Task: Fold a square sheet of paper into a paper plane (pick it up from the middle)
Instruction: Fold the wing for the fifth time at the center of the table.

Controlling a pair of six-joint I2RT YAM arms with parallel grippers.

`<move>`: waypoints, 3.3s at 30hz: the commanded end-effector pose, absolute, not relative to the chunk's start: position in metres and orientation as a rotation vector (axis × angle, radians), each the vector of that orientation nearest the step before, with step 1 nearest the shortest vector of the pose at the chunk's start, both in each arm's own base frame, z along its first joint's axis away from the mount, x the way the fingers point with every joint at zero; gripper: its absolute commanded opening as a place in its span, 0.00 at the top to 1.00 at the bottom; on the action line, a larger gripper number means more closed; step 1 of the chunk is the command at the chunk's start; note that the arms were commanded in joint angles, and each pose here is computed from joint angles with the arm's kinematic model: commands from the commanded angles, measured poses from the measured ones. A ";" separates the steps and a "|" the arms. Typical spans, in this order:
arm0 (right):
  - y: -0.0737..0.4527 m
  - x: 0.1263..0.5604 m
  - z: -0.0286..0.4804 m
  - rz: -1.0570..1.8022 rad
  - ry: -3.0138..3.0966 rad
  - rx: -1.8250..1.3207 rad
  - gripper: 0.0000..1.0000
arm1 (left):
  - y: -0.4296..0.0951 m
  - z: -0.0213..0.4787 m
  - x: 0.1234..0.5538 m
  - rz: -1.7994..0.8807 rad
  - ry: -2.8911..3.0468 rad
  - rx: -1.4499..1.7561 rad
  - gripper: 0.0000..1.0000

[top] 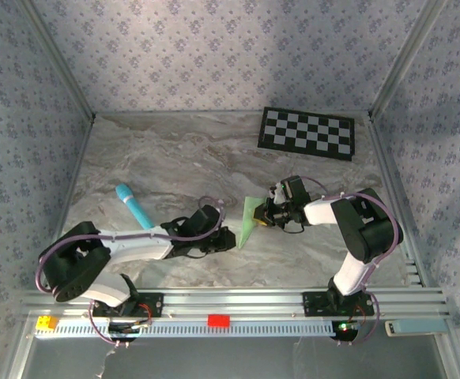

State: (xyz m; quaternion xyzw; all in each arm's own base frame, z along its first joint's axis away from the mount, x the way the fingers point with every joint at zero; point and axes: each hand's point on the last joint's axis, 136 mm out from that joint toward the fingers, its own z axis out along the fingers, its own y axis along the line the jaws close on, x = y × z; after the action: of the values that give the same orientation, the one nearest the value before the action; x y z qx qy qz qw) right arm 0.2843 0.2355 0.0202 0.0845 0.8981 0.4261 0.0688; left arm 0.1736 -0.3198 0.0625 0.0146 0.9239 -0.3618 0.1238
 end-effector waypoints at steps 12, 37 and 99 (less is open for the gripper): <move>0.225 0.275 -0.003 1.160 2.786 0.301 0.91 | -0.385 0.064 0.204 -1.170 2.727 0.272 0.93; 0.224 0.272 -0.004 1.153 2.795 0.297 0.91 | -0.373 0.031 0.213 -1.085 2.805 0.281 0.94; 0.231 0.278 0.005 1.113 2.780 0.194 0.89 | -0.367 0.073 0.210 -1.265 2.652 0.157 0.80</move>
State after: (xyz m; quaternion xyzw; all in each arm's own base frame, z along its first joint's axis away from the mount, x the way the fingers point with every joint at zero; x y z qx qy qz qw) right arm 0.2857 0.2388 0.0203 0.0610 0.9145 0.3915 0.0814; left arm 0.2009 -0.3617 0.0505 0.0501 0.9048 -0.4157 0.0775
